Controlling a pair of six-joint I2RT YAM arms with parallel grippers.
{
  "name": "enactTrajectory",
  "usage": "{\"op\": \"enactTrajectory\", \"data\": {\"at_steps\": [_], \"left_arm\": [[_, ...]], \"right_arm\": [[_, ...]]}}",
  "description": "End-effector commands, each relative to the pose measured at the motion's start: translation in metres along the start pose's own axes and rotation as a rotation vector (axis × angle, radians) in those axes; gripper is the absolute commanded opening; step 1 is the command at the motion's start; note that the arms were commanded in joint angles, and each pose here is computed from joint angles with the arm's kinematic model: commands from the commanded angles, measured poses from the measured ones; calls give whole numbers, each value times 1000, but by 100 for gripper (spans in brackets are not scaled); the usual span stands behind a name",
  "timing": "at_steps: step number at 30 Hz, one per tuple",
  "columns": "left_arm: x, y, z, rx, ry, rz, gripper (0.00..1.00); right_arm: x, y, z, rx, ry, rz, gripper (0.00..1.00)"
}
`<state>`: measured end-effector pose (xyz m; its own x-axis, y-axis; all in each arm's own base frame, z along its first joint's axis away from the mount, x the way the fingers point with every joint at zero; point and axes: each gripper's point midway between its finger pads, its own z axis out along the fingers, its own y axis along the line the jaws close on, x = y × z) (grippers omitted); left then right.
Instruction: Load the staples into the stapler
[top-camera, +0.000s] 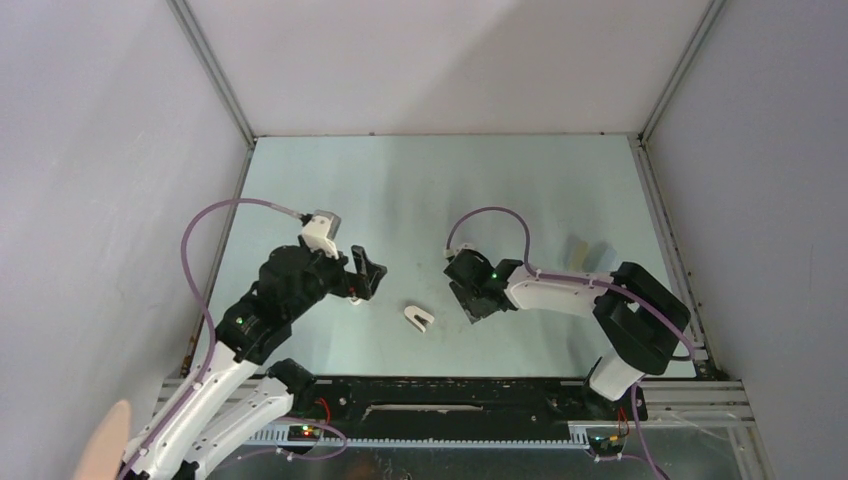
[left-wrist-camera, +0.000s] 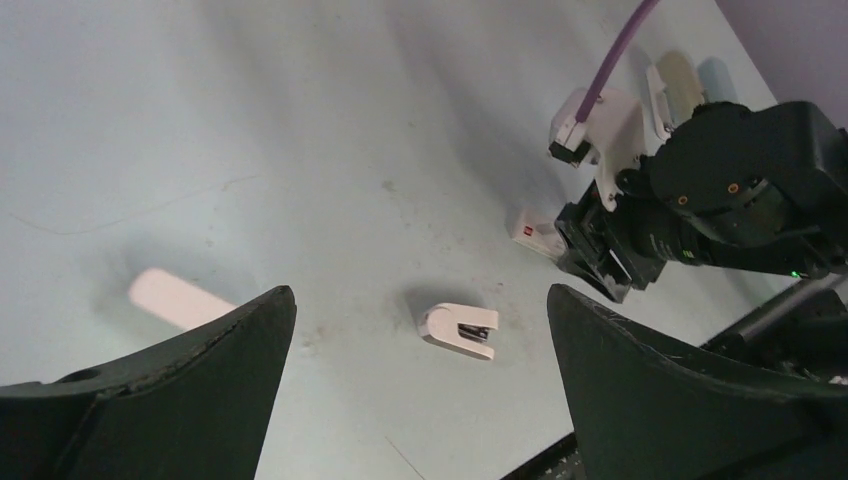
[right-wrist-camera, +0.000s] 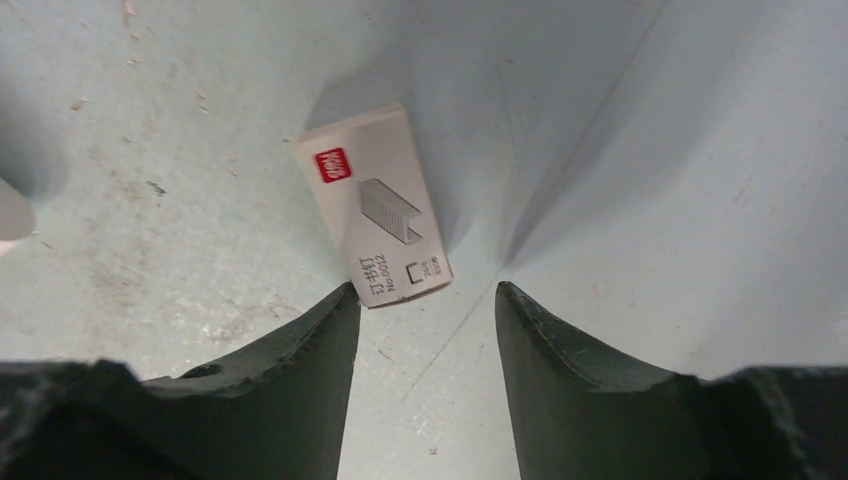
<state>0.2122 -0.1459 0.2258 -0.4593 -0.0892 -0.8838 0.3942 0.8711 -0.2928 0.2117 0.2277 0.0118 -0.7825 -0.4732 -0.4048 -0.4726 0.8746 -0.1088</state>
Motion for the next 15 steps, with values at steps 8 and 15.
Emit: {"op": "enactTrajectory", "data": {"at_steps": [8, 15], "left_arm": [[6, -36, 31, 94, 57, 65, 100], [26, -53, 65, 111, 149, 195, 100]], "right_arm": [[-4, -39, 1, 69, -62, 134, 60], [-19, -43, -17, -139, -131, 273, 64]]}}
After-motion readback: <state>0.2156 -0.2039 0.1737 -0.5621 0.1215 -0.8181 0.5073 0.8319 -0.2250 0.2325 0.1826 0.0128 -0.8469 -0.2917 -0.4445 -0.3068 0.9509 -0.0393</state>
